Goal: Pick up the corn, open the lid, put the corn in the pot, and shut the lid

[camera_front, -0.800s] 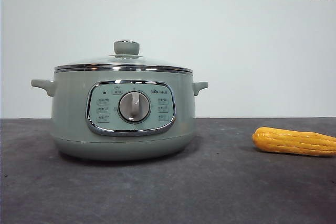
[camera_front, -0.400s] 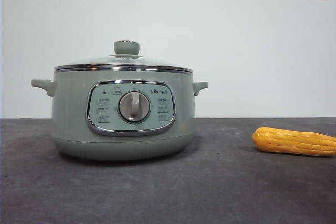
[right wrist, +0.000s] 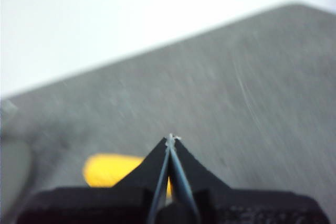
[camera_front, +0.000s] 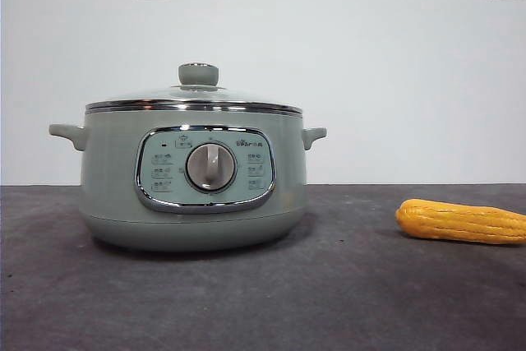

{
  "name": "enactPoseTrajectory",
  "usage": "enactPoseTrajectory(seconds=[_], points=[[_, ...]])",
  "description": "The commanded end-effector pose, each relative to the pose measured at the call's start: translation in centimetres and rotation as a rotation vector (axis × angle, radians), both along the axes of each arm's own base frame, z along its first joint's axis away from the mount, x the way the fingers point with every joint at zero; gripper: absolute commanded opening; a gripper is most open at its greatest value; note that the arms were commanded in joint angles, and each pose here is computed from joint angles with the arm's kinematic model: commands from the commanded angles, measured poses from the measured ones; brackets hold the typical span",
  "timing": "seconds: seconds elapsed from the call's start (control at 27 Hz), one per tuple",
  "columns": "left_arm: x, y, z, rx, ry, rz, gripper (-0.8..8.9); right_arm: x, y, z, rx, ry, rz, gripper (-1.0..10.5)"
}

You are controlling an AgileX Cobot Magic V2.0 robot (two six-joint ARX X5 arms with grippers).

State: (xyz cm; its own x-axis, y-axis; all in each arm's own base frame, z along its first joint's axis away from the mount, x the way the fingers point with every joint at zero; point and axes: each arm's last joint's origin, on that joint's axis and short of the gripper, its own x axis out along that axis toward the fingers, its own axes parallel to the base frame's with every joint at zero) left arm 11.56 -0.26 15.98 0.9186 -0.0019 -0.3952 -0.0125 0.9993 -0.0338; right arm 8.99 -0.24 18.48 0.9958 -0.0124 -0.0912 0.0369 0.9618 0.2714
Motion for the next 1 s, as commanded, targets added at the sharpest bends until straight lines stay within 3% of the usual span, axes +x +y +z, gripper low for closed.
enactPoseTrajectory(seconds=[0.04,0.15,0.33,0.52,0.7,0.81,1.0], points=[[0.6,-0.1,2.4,-0.054,-0.057,-0.034,-0.05,-0.3,0.0,2.1,0.017,-0.046,0.009,-0.1],[1.2,-0.3,4.5,-0.086,-0.076,-0.063,-0.05,-0.3,0.1,3.8,0.017,-0.052,0.024,-0.1],[2.6,-0.7,7.7,-0.138,-0.075,-0.203,-0.04,0.2,0.4,6.9,0.02,0.009,0.144,-0.1],[3.8,-1.3,9.6,-0.212,-0.039,-0.375,-0.04,0.7,0.7,9.4,0.066,0.212,0.261,-0.1],[4.4,-1.8,10.2,-0.296,0.027,-0.543,-0.04,0.8,0.8,10.8,0.112,0.415,0.294,0.0],[4.6,-1.9,10.6,-0.329,0.074,-0.583,-0.04,1.0,0.9,11.3,0.126,0.488,0.296,0.0],[4.4,-2.2,11.1,-0.378,0.115,-0.669,-0.04,1.9,1.0,12.1,0.036,0.531,0.415,0.0]])
